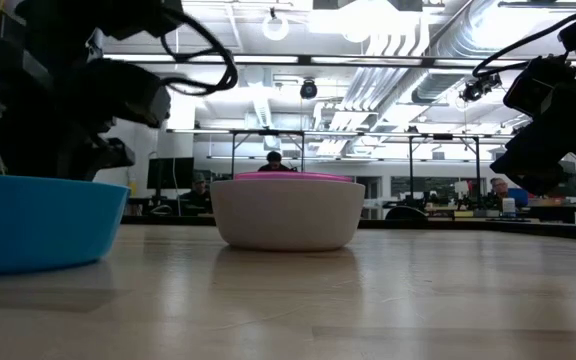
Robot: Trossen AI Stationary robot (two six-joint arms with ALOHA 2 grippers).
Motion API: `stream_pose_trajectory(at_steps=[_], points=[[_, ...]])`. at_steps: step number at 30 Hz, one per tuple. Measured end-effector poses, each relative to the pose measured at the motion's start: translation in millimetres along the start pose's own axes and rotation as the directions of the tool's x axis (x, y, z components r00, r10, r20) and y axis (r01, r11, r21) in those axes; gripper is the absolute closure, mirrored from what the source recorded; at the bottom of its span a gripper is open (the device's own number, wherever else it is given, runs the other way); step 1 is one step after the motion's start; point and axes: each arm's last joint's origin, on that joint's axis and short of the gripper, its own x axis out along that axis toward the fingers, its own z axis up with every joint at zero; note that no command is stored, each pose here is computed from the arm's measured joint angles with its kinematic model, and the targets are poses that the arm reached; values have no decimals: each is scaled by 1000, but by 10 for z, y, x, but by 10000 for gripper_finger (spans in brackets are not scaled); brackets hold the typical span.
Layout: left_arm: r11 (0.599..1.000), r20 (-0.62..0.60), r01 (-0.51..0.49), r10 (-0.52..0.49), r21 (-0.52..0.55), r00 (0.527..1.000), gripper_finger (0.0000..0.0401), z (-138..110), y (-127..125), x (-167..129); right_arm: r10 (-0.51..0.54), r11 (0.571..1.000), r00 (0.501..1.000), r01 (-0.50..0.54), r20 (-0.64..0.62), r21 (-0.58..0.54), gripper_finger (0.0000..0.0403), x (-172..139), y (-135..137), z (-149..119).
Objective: Nest bowls inside each other
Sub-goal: Stack the blue bowl on the red bowl
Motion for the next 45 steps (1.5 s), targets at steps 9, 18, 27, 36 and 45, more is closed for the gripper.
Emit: stream_pose_trajectory(at_steps=[9, 18, 27, 36, 45], points=[[1000, -5, -14, 15, 21, 1000, 311, 40, -22, -64, 0, 1000, 1000, 0, 0, 0, 254, 0, -1, -1], [1000, -7, -9, 9, 21, 1000, 362, 40, -24, -64, 0, 1000, 1000, 0, 0, 0, 254, 0, -1, -1], [1000, -8, -4, 4, 23, 1000, 393, 41, -26, -64, 0, 1000, 1000, 0, 0, 0, 254, 0, 0, 1], [999, -9, 1, 0, 39, 1000, 398, 41, -28, -64, 0, 1000, 1000, 0, 0, 0, 254, 0, 0, 0], [999, -28, 18, -17, 45, 999, 399, 71, -53, -121, 0, 1000, 1000, 0, 0, 0, 254, 0, -1, 0]])
